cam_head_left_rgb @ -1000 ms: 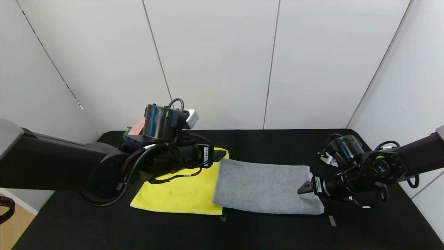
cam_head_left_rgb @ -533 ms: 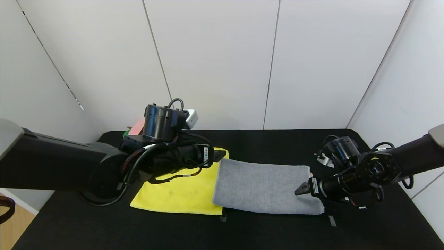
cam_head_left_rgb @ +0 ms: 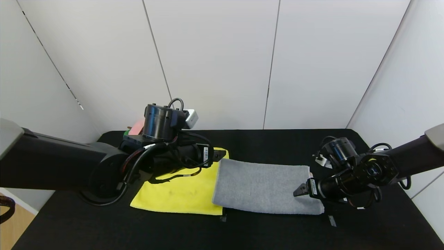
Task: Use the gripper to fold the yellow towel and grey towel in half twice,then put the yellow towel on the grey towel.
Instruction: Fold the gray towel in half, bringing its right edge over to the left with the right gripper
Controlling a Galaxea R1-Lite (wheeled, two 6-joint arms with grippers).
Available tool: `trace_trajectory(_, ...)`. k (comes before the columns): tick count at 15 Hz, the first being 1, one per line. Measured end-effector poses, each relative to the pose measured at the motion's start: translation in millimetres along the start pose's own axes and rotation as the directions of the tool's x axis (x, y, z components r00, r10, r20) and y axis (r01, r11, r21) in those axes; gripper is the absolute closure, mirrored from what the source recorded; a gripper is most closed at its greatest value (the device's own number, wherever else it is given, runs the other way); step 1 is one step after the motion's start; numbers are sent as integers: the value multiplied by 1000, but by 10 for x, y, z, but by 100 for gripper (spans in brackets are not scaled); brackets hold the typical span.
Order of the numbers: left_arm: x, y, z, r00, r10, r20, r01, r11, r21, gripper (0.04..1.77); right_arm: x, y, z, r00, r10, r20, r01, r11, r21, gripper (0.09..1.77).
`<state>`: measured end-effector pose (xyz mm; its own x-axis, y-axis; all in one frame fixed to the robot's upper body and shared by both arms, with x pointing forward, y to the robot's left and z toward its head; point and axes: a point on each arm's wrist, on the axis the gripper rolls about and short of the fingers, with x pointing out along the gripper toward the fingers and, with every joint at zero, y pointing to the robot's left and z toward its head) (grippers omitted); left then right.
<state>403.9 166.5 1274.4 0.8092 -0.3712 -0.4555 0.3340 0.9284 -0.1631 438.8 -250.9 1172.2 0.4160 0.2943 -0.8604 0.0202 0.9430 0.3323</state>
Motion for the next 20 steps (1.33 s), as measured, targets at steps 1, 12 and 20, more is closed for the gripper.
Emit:
trace_trajectory(1,0,0,0,1000,0,0,0,1000,0,9,0,0,0,1000,0,0,0,1000,0,15)
trace_trajectory(12,-1,5,6,1000,1,2,-1,1000,-1,9,80,136,-28,1000,13,-15,-14,999,-34,15)
trace_trajectory(20,-2,5,6,1000,1,2,-1,1000,-1,9,138,167,-49,999,-48,8,49,998,-35,131)
